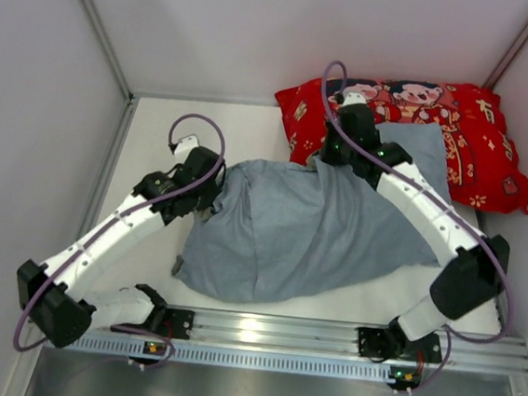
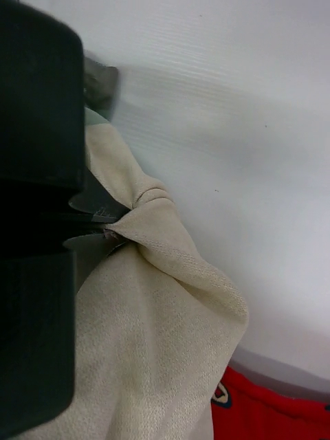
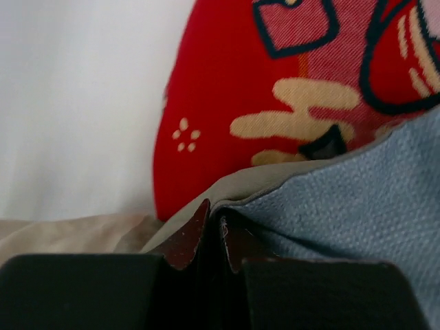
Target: Remove the pillowcase from the pillow
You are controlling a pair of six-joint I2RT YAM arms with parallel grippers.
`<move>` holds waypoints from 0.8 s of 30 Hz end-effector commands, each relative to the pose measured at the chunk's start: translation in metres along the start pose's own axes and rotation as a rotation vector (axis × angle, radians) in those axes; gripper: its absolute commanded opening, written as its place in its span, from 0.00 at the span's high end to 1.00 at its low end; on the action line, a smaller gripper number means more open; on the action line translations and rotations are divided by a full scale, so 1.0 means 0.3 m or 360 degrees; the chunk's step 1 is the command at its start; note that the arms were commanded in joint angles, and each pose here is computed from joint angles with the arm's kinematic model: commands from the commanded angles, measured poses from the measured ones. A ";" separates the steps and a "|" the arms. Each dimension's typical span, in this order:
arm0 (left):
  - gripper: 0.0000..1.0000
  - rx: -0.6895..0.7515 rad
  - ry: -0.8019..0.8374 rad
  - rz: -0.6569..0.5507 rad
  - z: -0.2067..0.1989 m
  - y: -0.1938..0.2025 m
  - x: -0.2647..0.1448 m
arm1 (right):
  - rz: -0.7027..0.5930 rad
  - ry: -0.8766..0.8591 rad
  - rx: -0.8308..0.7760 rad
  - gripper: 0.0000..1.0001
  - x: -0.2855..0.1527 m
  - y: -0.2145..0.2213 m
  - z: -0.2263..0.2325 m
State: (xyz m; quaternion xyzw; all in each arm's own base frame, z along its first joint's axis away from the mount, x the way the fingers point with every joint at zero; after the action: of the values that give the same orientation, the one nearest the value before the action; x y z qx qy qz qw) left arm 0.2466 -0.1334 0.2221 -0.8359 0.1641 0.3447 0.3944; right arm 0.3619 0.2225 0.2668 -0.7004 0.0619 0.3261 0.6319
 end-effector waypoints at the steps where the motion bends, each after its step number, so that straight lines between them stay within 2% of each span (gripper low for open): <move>1: 1.00 0.0026 0.0100 -0.0055 -0.093 -0.043 0.036 | -0.0081 0.0226 -0.0146 0.95 -0.019 -0.136 -0.083; 2: 1.00 0.0038 0.0084 -0.0065 -0.099 -0.049 0.045 | -0.0019 0.0284 -0.0192 0.83 -0.029 -0.124 -0.103; 3: 1.00 0.0037 0.0060 -0.0104 -0.093 -0.066 0.051 | -0.0040 0.0303 -0.0196 0.69 -0.046 -0.151 -0.107; 4: 1.00 0.0046 0.0038 -0.0127 -0.082 -0.081 0.057 | -0.0051 0.0305 -0.0179 0.40 -0.062 -0.155 -0.109; 5: 1.00 0.0053 0.0017 -0.0143 -0.068 -0.087 0.062 | -0.0108 0.0297 -0.0098 0.15 -0.081 -0.158 -0.110; 6: 1.00 0.0066 -0.0007 -0.0160 -0.054 -0.097 0.069 | -0.0127 0.0256 0.0031 0.01 -0.089 -0.154 -0.098; 7: 1.00 0.0061 -0.0034 -0.0162 -0.036 -0.108 0.081 | -0.0108 -0.0089 0.0096 0.01 -0.110 -0.150 -0.037; 9: 1.00 0.0075 -0.0060 -0.0115 -0.014 -0.090 0.108 | -0.0268 -0.0418 0.0120 0.00 -0.152 -0.156 0.002; 10: 1.00 0.0077 -0.0066 -0.0102 -0.007 -0.084 0.117 | -0.0306 -0.0411 0.0163 0.02 -0.170 -0.156 -0.006; 11: 1.00 0.0083 -0.0066 -0.0083 -0.005 -0.073 0.127 | -0.0320 -0.0388 0.0136 0.10 -0.185 -0.155 -0.002; 12: 1.00 0.0082 -0.0069 -0.0064 0.001 -0.059 0.148 | -0.0245 -0.0338 0.0096 0.12 -0.206 -0.128 0.003; 14: 1.00 0.0076 -0.0063 -0.0017 0.001 -0.035 0.163 | -0.0225 -0.0273 -0.0111 0.08 -0.247 -0.126 0.098; 15: 1.00 0.0063 -0.0055 -0.0008 -0.002 -0.029 0.167 | -0.0157 -0.0263 -0.0194 0.01 -0.252 -0.091 0.138; 16: 1.00 0.0061 -0.0058 0.0001 0.007 -0.021 0.172 | -0.0153 -0.0277 -0.0310 0.00 -0.281 -0.066 0.232; 19: 1.00 0.0037 -0.0024 -0.0012 0.014 -0.020 0.164 | -0.0166 -0.0325 -0.0433 0.01 -0.359 -0.006 0.381; 24: 1.00 0.0025 0.0035 0.0025 0.027 -0.006 0.136 | -0.0180 -0.0388 -0.0567 0.01 -0.476 0.127 0.535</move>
State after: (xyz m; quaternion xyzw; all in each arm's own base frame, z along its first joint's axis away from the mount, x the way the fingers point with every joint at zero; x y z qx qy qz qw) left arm 0.2770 -0.1203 0.1858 -0.8254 0.1564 0.3623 0.4036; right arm 0.1848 0.3345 0.3107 -0.7279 -0.1352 0.4208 0.5242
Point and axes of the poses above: each gripper's point midway between its finger pads, its own x axis out along the fingers, its own z axis along the line the jaws close on, y = z × x, the point moved 3 cm from there along -x, back along the fingers, and after that the axes turned 14 degrees about -x, right-handed, at the moved point
